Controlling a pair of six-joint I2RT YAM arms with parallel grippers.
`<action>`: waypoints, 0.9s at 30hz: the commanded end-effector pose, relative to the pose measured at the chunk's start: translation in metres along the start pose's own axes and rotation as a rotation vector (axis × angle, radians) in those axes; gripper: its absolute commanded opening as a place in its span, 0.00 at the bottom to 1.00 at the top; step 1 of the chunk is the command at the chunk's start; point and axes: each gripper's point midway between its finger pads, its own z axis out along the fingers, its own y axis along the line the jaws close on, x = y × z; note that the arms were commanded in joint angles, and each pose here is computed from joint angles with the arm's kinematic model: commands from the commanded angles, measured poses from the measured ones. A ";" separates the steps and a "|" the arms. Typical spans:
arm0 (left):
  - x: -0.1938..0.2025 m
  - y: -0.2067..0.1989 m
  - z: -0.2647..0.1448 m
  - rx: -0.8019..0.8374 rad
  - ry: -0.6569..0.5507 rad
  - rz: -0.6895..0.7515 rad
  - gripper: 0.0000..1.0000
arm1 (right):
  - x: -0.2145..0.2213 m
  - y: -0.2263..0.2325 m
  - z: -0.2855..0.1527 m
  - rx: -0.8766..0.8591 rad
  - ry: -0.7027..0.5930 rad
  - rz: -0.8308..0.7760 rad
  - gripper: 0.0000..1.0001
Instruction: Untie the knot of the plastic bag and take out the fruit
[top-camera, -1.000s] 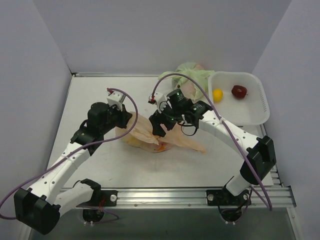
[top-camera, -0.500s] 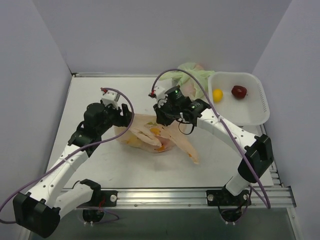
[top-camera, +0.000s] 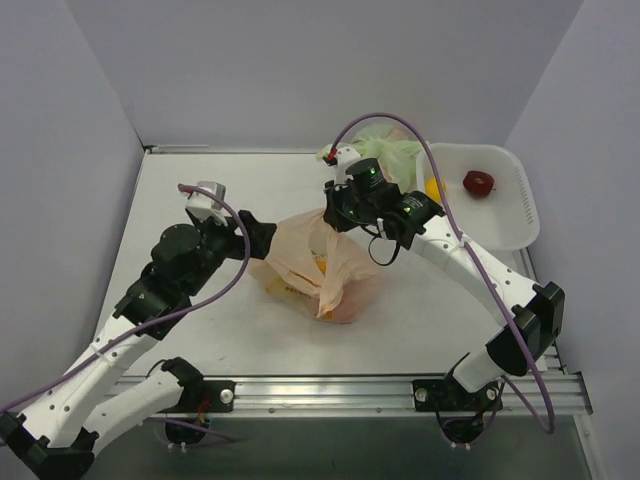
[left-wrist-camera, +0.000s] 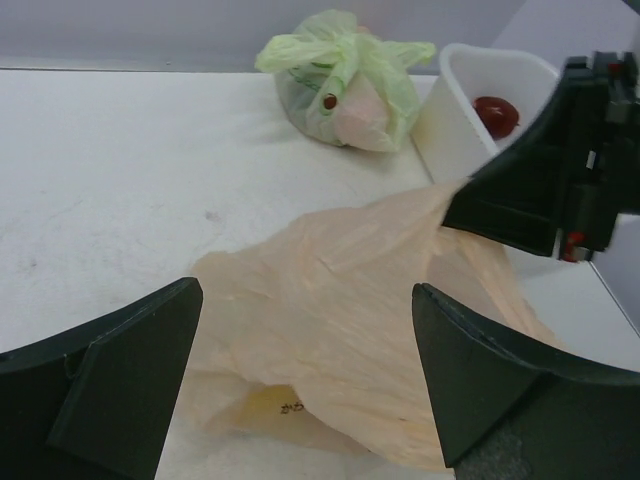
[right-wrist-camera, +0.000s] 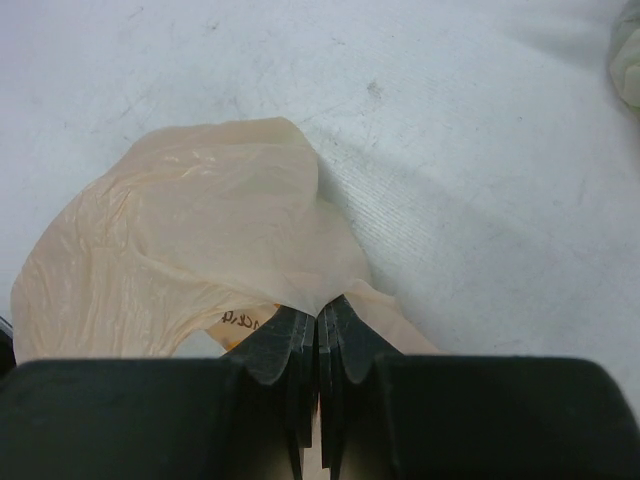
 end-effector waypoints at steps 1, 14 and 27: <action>-0.002 -0.031 -0.009 0.019 -0.009 -0.003 0.97 | -0.022 0.003 -0.011 0.013 -0.070 0.055 0.00; 0.060 -0.055 0.047 -0.219 0.081 0.238 0.97 | -0.012 0.010 -0.017 -0.008 -0.063 0.019 0.00; 0.051 0.083 0.048 -0.659 0.141 0.358 0.97 | 0.000 -0.045 -0.031 0.070 -0.081 0.090 0.00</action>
